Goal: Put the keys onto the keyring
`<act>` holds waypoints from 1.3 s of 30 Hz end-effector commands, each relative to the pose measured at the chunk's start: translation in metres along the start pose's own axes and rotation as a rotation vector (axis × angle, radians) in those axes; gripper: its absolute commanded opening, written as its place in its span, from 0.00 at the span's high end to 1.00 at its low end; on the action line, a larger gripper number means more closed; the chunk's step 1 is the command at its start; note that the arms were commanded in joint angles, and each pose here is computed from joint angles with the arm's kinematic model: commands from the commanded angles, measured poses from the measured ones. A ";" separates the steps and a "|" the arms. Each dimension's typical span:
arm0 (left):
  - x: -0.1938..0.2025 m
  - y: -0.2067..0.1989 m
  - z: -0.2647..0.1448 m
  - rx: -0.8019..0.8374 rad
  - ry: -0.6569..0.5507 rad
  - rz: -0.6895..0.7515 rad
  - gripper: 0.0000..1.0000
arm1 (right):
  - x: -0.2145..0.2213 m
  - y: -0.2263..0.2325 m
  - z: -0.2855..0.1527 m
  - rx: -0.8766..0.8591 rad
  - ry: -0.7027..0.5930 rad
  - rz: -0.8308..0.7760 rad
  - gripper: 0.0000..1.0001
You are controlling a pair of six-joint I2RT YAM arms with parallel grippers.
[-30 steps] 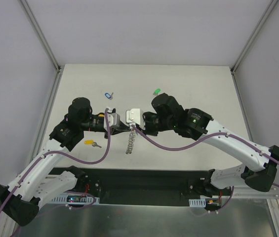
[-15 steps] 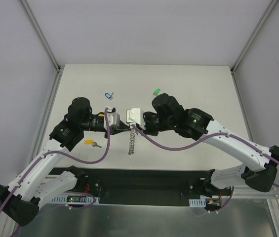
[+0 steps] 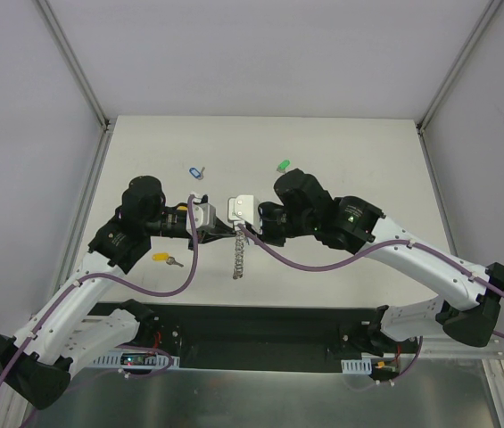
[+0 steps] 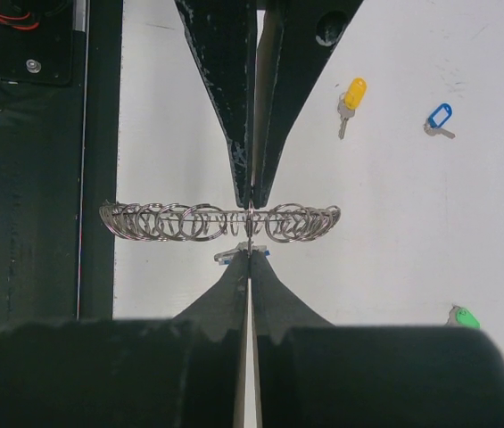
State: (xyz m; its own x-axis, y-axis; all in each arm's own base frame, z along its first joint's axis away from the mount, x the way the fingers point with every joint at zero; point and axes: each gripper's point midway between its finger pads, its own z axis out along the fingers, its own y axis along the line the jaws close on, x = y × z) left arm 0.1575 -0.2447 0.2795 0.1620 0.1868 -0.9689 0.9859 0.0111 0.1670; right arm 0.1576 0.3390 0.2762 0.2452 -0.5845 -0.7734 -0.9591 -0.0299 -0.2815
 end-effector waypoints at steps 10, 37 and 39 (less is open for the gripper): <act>-0.026 -0.007 0.001 0.066 -0.084 0.089 1.00 | -0.027 -0.003 -0.007 0.012 -0.102 0.001 0.99; -0.020 -0.002 0.011 0.052 -0.063 0.043 1.00 | -0.049 0.003 -0.005 -0.023 -0.159 -0.006 0.99; -0.018 0.002 0.012 0.023 -0.049 0.040 1.00 | -0.050 -0.001 -0.003 -0.007 -0.150 -0.002 0.99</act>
State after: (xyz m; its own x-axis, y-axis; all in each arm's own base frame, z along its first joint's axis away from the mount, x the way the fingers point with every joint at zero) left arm 0.1518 -0.2522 0.2785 0.1359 0.1707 -0.9759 0.9907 -0.0333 0.1321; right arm 0.1487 0.3412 0.2758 0.2176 -0.5738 -0.7896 -0.9706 -0.0421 -0.2370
